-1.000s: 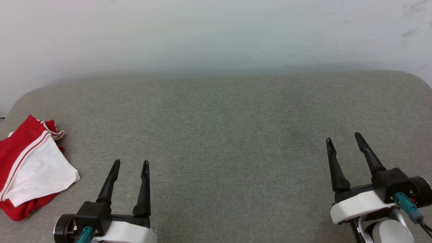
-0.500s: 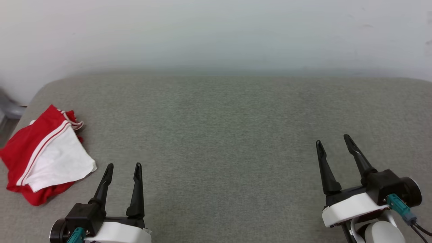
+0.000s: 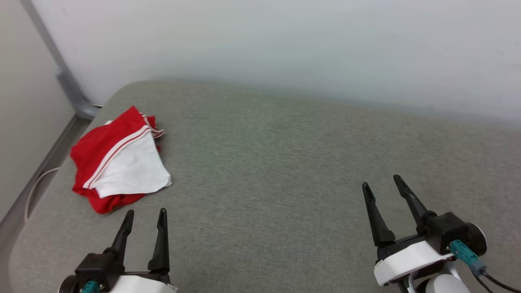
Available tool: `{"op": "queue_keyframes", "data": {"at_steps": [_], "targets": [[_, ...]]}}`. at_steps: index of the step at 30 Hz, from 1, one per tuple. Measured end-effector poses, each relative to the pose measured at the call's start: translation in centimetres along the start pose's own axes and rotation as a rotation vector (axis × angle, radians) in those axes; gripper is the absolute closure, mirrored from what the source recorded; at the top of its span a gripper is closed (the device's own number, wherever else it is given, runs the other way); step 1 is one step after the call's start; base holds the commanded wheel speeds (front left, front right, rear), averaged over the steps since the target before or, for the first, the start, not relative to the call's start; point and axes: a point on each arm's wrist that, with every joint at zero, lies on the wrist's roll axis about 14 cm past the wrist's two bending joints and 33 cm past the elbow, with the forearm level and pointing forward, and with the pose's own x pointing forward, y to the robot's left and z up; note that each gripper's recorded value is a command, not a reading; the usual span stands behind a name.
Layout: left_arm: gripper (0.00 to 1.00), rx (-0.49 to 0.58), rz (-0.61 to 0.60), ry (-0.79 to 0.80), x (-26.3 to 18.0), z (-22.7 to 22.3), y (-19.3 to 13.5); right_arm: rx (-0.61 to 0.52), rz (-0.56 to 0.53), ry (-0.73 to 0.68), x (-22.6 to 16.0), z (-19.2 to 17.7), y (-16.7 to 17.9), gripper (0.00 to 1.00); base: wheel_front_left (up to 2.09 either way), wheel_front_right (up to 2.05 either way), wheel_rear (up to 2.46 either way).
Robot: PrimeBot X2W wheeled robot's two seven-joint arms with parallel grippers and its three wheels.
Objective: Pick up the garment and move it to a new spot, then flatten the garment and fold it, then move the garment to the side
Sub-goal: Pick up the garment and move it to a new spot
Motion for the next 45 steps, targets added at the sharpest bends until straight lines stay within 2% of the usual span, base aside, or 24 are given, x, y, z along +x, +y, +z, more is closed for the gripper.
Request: {"op": "queue_keyframes", "data": {"at_steps": [6,14,16,29,38,45], "targets": [[0.00,-0.003,0.093,-0.017,-2.1,0.7,2.8,0.026,0.097,0.006,0.9,-0.3,3.4,0.00,0.00,0.00,0.00],[0.00,-0.003,0.157,0.001,-4.6,0.2,4.7,0.063,0.187,0.017,1.7,-0.6,6.6,0.00,0.00,0.00,0.00],[0.00,0.024,0.161,0.008,-5.0,0.1,4.9,0.065,0.205,0.018,1.8,-0.6,7.2,0.00,0.00,0.00,0.00],[0.00,0.037,0.170,0.034,-5.5,-0.5,5.2,0.069,0.230,0.036,2.3,-1.4,7.9,0.00,0.00,0.00,0.00],[0.00,0.067,0.113,0.092,-0.6,-1.9,5.0,0.028,0.185,0.047,3.7,-2.9,5.5,0.00,0.00,0.00,0.00],[0.00,0.177,0.054,0.271,7.3,-3.4,8.5,-0.007,0.135,0.088,5.2,-5.7,2.5,0.00,0.00,0.00,0.00]]}}
